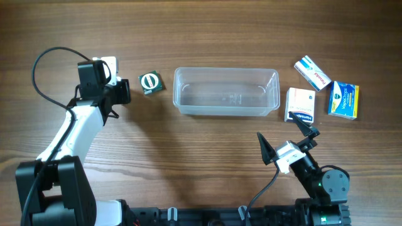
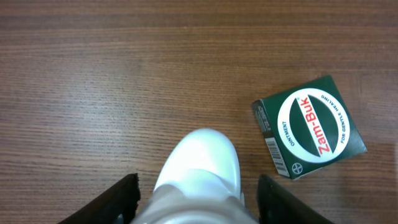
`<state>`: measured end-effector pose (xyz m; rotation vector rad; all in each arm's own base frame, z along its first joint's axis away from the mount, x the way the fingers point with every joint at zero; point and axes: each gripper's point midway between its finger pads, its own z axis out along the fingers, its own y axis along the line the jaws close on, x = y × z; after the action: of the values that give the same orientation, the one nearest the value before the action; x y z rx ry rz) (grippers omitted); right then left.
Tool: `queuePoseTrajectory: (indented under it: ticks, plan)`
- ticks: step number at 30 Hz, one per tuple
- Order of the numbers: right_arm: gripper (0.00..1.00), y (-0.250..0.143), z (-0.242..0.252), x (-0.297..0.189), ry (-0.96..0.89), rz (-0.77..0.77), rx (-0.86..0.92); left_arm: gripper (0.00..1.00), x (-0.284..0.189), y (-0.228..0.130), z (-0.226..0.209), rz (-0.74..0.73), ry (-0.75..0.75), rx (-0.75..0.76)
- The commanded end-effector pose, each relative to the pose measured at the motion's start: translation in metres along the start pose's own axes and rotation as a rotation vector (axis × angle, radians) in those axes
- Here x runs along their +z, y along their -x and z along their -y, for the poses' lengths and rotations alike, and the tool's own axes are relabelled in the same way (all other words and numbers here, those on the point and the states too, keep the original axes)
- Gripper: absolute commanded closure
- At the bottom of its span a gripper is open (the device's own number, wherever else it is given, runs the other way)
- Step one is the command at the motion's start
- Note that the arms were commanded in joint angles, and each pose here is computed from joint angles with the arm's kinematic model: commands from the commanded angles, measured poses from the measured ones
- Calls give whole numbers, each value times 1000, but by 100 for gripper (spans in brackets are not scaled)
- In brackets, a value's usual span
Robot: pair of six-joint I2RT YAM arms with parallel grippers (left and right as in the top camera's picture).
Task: Pack container
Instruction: 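Lift the spray bottle with the left gripper over the container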
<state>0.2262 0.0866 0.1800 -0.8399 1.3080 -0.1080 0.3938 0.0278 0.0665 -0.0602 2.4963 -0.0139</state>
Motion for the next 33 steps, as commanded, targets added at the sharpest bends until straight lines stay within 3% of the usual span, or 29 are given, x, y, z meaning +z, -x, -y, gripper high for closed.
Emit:
queuePoseTrajectory:
  ticks: [1, 10, 23, 33]
  plan:
    - [0, 1, 0, 0, 0, 6, -9, 48, 0, 7, -1, 15, -7, 2]
    - [0, 1, 0, 0, 0, 6, -8, 70, 0, 9, -1, 23, -7, 3]
    - [0, 1, 0, 0, 0, 6, -8, 74, -14, 33, 2, 118, -11, -2]
    - [0, 1, 0, 0, 0, 6, -8, 77, -69, 72, 42, 282, -87, -22]
